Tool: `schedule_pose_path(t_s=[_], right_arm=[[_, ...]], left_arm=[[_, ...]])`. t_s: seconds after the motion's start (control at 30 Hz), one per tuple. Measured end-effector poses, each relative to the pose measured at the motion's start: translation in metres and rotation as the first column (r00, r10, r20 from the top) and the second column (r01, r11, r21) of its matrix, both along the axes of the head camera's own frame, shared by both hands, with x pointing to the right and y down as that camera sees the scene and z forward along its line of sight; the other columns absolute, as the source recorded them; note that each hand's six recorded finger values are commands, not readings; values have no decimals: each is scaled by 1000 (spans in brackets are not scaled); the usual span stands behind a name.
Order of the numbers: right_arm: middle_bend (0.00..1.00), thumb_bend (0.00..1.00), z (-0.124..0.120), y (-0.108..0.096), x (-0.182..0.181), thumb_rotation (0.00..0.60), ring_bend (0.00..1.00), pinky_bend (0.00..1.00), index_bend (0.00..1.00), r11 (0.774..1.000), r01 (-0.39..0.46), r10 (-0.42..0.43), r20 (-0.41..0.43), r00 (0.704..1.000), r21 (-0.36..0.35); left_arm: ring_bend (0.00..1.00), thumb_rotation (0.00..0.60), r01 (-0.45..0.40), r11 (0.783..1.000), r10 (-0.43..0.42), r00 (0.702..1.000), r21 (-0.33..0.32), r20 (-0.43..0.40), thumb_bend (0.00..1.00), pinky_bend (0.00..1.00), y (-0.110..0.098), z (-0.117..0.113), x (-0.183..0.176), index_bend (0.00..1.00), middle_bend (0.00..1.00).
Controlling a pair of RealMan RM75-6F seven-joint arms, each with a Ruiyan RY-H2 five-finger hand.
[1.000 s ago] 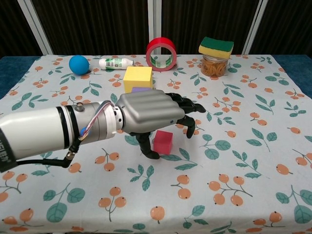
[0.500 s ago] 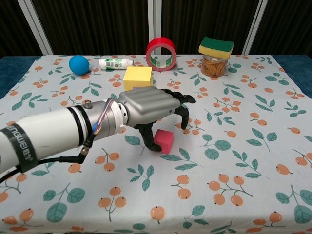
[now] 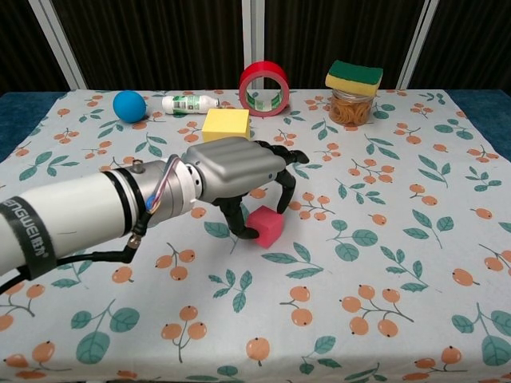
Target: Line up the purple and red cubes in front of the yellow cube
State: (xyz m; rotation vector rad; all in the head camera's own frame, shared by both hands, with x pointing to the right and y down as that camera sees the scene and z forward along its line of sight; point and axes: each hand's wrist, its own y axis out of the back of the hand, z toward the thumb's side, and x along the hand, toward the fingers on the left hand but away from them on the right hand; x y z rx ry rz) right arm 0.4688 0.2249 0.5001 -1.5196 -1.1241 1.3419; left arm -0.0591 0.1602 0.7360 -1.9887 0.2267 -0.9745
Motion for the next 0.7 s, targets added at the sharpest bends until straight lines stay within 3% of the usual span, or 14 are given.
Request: schedule_pose_path(t_s=[0.5,0.7], right_arm=[[16,216,-1,1,1,600,0,49,0,1000,-1,1,3,1000,6],[16,215,-2,1,1,600,0,49,0,1000,-3,3,1,1000,8]], left_arm=[[39,600,-18,999,19,1000,32,-16,337,100,4,-3,-4,551,64],[39,600,-55,996,57,998,76,-27,337,100,-1,-9,-8,549,64]])
